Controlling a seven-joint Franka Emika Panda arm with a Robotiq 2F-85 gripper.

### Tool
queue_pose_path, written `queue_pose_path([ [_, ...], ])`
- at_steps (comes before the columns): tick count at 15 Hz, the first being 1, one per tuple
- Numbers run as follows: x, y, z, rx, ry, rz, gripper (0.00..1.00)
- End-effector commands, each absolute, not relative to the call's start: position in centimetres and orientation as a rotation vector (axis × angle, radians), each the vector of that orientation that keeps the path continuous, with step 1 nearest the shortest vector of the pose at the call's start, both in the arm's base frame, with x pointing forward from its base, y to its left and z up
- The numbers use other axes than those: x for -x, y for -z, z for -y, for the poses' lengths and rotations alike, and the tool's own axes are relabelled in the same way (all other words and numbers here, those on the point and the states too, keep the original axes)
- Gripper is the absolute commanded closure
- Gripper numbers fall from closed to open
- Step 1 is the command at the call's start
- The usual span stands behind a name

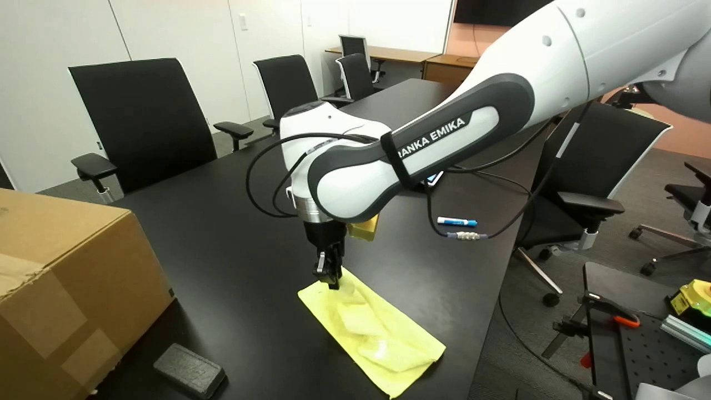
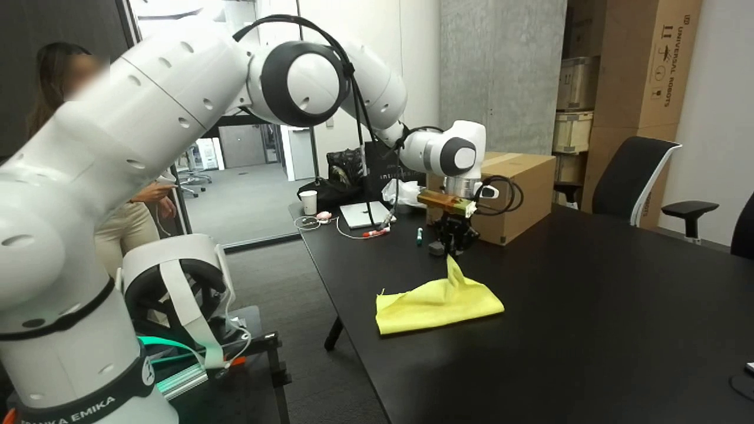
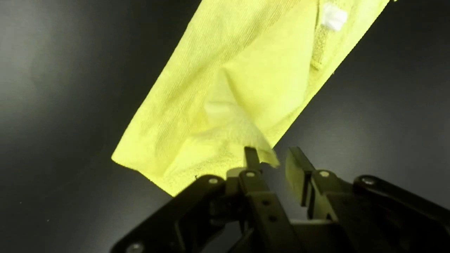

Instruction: Fold the towel in half

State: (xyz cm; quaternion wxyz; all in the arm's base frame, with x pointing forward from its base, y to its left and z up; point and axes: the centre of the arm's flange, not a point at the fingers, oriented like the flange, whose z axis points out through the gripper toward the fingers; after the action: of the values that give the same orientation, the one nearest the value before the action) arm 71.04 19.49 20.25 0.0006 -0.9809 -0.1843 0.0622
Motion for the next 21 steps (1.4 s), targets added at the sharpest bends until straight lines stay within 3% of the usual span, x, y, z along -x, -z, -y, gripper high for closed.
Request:
queue_pose_path([
  [1,-73.3,-20.9,-20.2,3.132,-0.173,0.501,0.41],
  [6,-72.7,-23.3,-17.5,3.153,-0.132,0.386,0.04],
  [7,-72.3,-23.8,-16.3,3.166,-0.134,0.350,0.00],
  [14,-66.3,-31.9,-8.1,3.155,-0.179,0.185,0.00],
  [21,-59.0,-42.4,-7.6,3.140,-0.148,0.227,0.00],
])
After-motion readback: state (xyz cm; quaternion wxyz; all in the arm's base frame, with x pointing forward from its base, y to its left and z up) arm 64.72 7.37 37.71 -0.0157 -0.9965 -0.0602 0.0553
